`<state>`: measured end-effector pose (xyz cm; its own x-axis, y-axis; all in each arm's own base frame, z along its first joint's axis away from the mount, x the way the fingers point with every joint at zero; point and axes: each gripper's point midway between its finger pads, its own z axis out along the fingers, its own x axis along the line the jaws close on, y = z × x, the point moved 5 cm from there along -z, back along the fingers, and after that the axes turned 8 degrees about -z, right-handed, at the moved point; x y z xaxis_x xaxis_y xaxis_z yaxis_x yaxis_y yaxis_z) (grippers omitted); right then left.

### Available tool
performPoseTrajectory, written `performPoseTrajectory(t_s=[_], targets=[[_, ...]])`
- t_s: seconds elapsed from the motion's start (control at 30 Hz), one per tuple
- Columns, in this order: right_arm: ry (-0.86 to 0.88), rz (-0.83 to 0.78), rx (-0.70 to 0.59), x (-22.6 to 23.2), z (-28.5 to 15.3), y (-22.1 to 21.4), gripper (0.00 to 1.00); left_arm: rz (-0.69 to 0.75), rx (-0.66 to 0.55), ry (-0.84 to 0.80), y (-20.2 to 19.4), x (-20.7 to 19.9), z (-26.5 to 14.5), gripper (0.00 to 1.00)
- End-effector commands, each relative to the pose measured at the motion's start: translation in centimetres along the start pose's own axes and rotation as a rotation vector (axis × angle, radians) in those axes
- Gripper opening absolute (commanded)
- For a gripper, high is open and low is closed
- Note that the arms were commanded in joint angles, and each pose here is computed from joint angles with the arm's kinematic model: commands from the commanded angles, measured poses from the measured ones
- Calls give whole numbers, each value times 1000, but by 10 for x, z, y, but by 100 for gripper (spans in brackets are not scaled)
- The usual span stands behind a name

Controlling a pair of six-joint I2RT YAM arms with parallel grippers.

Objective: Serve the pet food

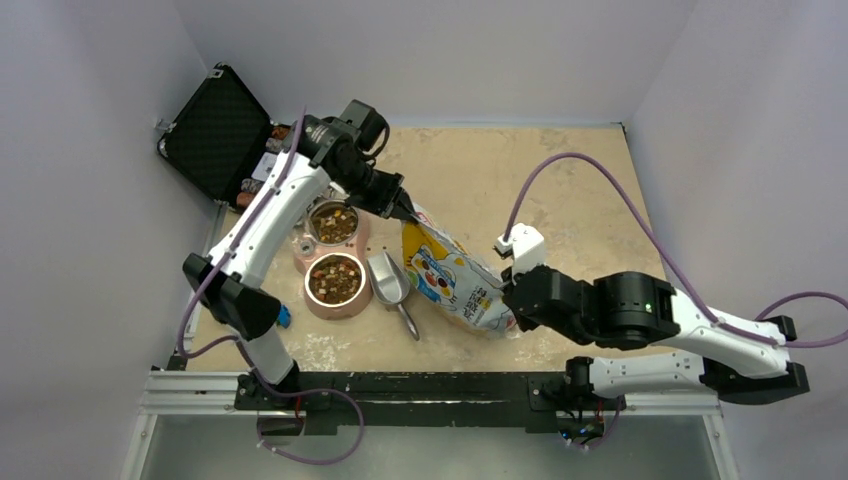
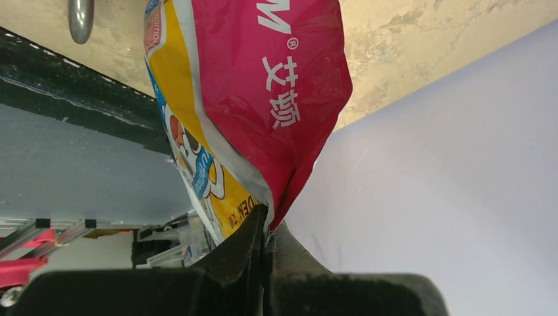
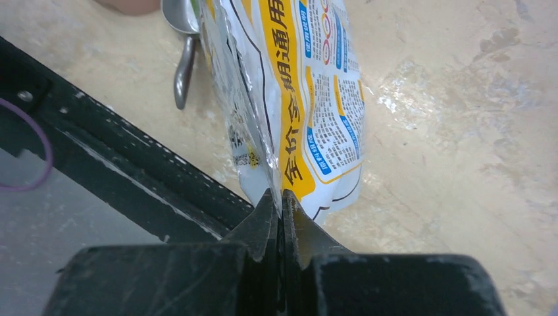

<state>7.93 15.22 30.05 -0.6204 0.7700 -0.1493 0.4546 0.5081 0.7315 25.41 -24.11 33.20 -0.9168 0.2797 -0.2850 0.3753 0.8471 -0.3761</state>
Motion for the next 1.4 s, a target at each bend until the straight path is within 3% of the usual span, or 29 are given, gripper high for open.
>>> performPoseTrajectory(t_s=[0.0,0.17,0.37,0.5,0.63,0.97,1.37], targets=[[7,50,110,-29,-25,-52,0,-38,-178,-249,50,-57,-47,0],[83,138,58,-19,-23,-49,0,6,-132,-204,45,-55,-48,0],[131,93,-42,-8,-23,-18,0,89,-51,-277,38,-32,-40,0],[117,53,-31,-4,-19,-12,0,111,-61,-277,41,-17,-39,30],[134,47,-48,-2,-18,-10,0,124,-60,-255,41,-7,-34,42],[115,-12,-21,5,-9,-5,0,177,-1,-205,17,4,-21,48],[96,-14,-22,4,-8,-4,0,166,-121,-175,27,50,-49,52]])
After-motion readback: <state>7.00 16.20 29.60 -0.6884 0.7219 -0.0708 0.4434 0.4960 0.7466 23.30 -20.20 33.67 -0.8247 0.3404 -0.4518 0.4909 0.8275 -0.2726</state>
